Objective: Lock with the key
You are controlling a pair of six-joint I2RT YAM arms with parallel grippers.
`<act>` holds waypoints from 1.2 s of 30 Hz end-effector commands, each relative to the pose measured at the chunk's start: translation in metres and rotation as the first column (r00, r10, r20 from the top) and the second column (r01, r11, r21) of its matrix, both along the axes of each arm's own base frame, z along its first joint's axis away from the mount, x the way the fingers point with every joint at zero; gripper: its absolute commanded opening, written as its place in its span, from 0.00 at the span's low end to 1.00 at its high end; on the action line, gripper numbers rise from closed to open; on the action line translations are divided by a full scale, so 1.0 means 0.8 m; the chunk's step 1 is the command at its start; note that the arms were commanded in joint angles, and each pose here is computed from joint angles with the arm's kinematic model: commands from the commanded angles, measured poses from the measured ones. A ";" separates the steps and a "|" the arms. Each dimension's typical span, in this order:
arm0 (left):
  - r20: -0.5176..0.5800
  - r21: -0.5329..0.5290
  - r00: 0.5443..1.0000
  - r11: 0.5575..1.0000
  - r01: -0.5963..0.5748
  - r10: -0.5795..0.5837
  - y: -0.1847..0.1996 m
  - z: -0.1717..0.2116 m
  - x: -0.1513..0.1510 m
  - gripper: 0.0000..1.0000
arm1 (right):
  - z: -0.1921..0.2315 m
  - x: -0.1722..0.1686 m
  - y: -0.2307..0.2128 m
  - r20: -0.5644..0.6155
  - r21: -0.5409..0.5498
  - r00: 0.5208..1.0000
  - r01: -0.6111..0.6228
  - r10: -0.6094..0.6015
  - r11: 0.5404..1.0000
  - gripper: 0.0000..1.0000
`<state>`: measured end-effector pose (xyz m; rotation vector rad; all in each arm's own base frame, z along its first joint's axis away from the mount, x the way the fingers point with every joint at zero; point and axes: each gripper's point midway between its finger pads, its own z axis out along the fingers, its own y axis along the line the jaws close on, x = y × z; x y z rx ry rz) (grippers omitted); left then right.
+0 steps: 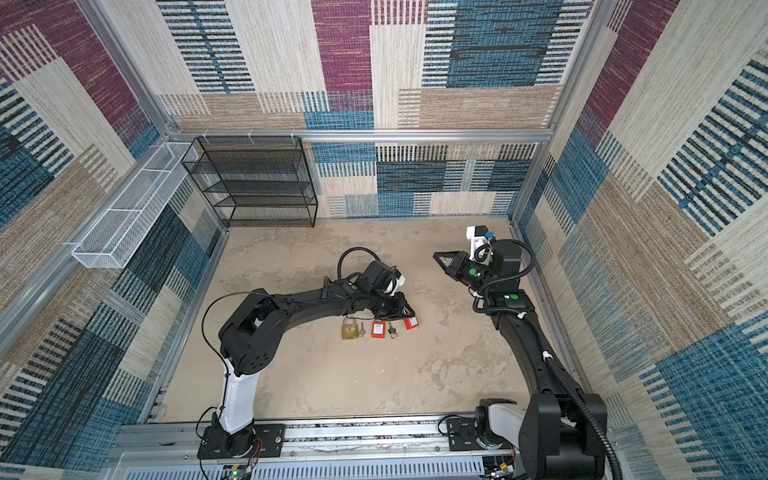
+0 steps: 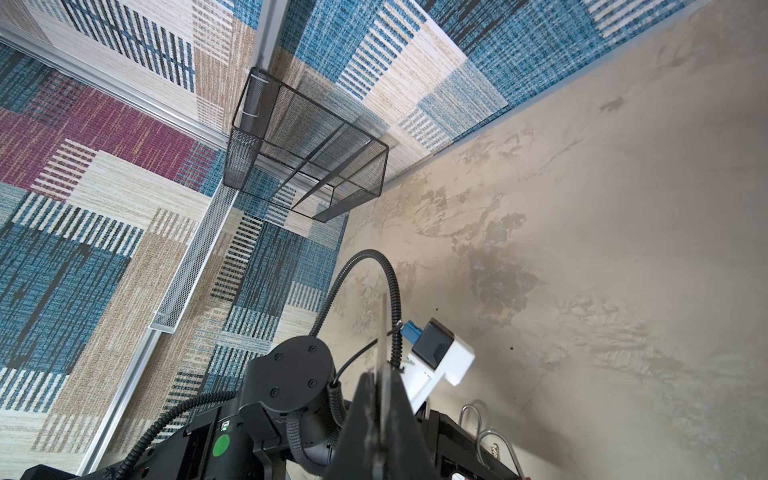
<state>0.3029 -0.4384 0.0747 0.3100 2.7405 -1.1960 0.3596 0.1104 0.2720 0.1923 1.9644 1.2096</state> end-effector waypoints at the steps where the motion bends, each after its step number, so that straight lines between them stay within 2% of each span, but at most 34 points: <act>1: -0.003 0.035 1.000 0.999 0.030 -0.030 0.003 -0.009 -0.004 0.00 | 0.001 -0.003 0.002 0.013 -0.003 1.000 -0.022 0.022 1.000 0.00; 12: -0.054 0.048 0.998 0.998 0.046 -0.043 0.005 -0.028 -0.017 0.02 | -0.005 -0.001 0.003 0.000 0.008 1.000 -0.028 0.028 1.000 0.00; 15: -0.047 0.059 0.998 0.998 0.036 -0.033 0.006 -0.029 -0.014 0.09 | -0.006 -0.002 0.002 -0.001 0.007 1.000 -0.026 0.026 1.000 0.00; 21: -0.040 0.086 0.999 0.996 0.035 -0.032 0.012 -0.030 -0.014 0.17 | -0.006 -0.001 0.000 -0.005 0.005 1.000 -0.017 0.017 1.000 0.00; 27: -0.014 0.112 1.000 0.993 0.028 -0.027 0.018 -0.026 -0.011 0.34 | -0.007 -0.002 0.001 -0.009 0.007 1.000 -0.018 0.019 1.000 0.00; 32: -0.001 0.119 1.000 0.993 0.023 -0.023 0.020 -0.023 -0.009 0.40 | -0.009 -0.002 0.000 -0.014 0.010 1.000 -0.017 0.017 1.000 0.00; 36: 0.007 0.136 1.000 0.990 0.021 -0.022 0.023 -0.023 -0.008 0.41 | -0.009 -0.003 0.001 -0.015 0.013 1.000 -0.019 0.019 1.000 0.00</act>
